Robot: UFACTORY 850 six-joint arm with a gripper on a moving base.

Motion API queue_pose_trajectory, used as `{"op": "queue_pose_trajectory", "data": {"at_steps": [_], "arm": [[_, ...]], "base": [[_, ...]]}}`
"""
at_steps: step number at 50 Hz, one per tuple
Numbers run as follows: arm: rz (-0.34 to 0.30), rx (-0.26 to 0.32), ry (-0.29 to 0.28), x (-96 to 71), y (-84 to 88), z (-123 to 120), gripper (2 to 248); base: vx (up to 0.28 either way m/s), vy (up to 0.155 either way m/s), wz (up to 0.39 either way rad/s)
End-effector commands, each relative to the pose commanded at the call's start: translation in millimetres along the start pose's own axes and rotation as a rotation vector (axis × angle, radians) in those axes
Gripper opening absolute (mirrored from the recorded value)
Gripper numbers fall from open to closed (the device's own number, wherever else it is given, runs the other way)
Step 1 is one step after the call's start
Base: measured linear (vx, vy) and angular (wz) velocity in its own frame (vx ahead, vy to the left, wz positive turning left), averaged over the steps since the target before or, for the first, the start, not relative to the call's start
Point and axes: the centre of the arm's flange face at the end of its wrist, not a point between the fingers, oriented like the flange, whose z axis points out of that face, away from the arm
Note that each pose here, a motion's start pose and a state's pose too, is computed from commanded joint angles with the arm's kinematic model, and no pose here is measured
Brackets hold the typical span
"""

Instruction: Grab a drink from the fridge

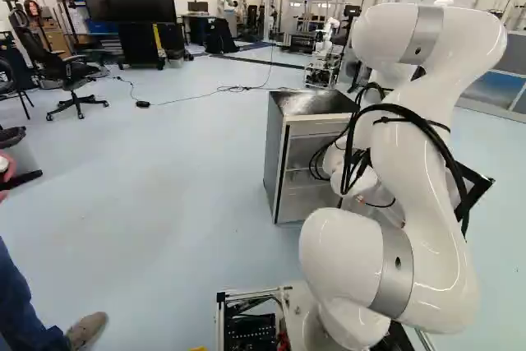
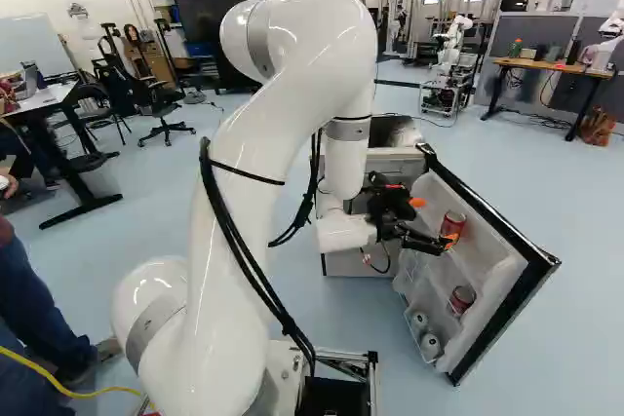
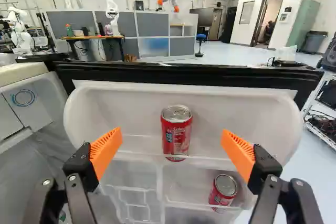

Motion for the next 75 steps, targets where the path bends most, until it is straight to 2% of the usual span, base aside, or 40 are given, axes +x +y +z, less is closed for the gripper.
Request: {"op": "queue_pose_trajectory", "data": {"at_steps": [21, 34, 75], "arm": [[0.019, -0.027, 0.02, -5.1, -4.2, 28, 247], [0.012, -0.03, 0.01, -14.7, -4.8, 32, 247], [0.027, -0.048, 0.027, -16.5, -6.3, 51, 247]], "base": [[0.0, 0.0, 0.0], [0.0, 0.0, 0.0], [0.0, 0.0, 0.0]]}}
